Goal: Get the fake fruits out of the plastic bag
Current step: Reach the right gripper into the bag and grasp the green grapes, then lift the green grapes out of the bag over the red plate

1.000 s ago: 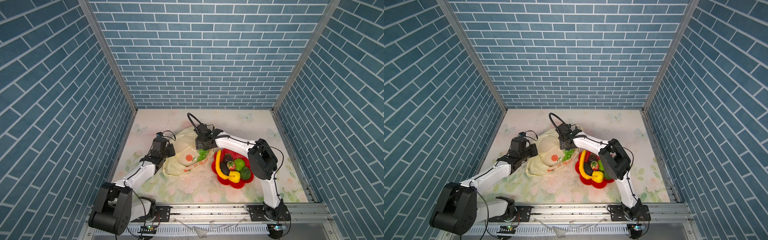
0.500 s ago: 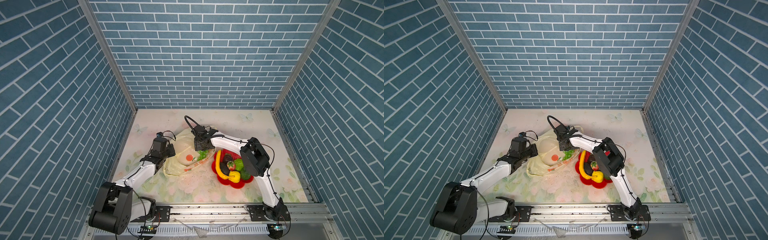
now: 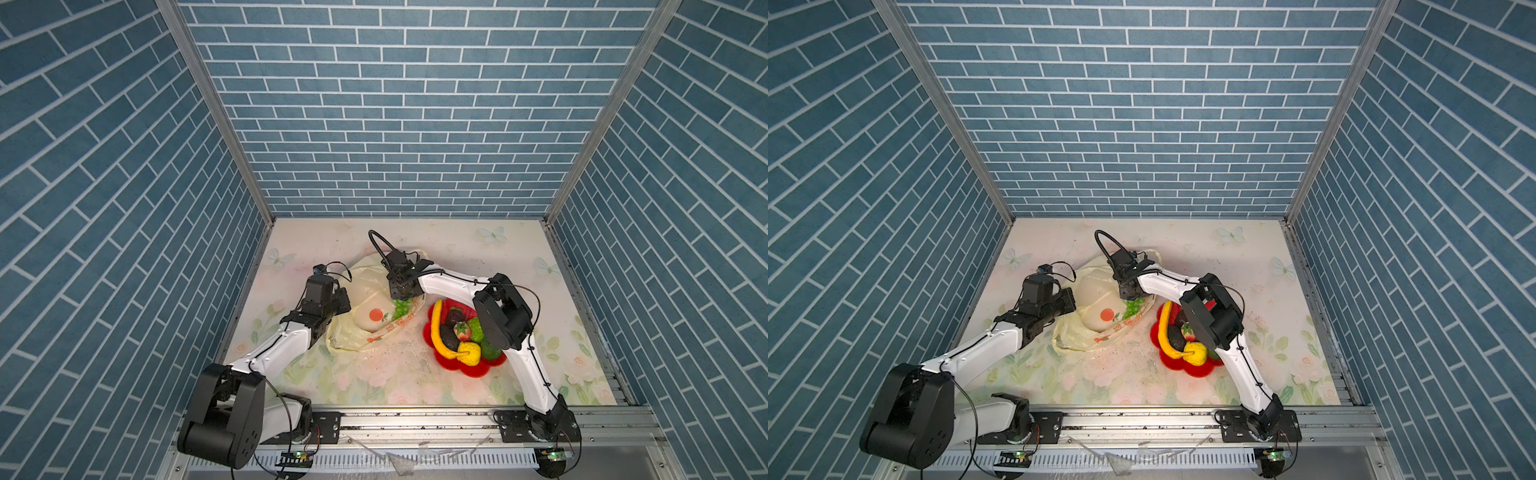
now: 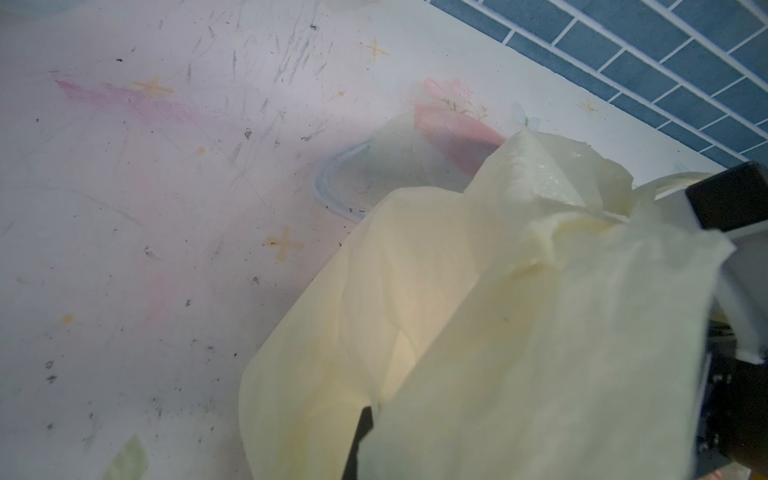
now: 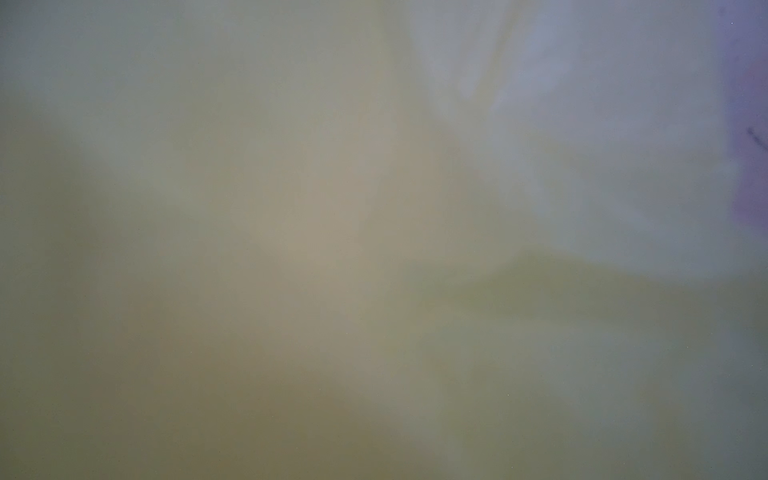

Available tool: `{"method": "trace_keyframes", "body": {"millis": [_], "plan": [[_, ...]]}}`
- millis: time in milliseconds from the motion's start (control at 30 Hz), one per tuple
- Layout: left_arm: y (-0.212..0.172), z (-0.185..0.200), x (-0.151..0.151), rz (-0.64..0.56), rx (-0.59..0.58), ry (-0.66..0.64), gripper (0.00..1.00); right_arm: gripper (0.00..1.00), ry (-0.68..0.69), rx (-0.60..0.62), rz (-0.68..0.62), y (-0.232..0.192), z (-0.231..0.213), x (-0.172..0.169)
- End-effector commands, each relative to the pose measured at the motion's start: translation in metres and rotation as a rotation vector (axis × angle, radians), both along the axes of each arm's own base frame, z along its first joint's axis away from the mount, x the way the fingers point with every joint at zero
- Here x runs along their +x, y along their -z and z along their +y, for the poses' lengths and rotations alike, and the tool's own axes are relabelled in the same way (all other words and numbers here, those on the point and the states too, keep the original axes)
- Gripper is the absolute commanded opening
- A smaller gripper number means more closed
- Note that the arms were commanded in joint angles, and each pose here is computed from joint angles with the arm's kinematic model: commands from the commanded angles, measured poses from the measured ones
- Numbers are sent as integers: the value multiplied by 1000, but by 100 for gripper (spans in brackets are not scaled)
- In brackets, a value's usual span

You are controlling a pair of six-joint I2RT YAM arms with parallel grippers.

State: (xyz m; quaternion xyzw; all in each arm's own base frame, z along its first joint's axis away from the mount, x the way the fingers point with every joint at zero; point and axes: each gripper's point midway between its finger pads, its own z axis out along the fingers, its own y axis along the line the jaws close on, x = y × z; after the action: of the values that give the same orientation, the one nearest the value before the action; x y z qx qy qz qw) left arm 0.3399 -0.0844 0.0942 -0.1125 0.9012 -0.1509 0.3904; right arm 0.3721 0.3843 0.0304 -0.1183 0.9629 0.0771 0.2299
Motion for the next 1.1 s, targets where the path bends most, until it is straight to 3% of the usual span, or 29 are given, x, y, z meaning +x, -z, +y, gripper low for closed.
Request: {"method": "trace_keyframes", "body": {"millis": [0,167,700,1067], "plan": [[-3,-2,4,-1,14,9,0,36,-29,95,-43,-26,8,-1],[1,0,4,14,22,-1,0,32,-94,173,-98,-47,17,-6],[12,7,5,71,62,-34,0,27,-234,261,-255,-124,19,-40],[13,10,5,77,76,-42,0,27,-206,242,-371,-186,-38,-65]]}}
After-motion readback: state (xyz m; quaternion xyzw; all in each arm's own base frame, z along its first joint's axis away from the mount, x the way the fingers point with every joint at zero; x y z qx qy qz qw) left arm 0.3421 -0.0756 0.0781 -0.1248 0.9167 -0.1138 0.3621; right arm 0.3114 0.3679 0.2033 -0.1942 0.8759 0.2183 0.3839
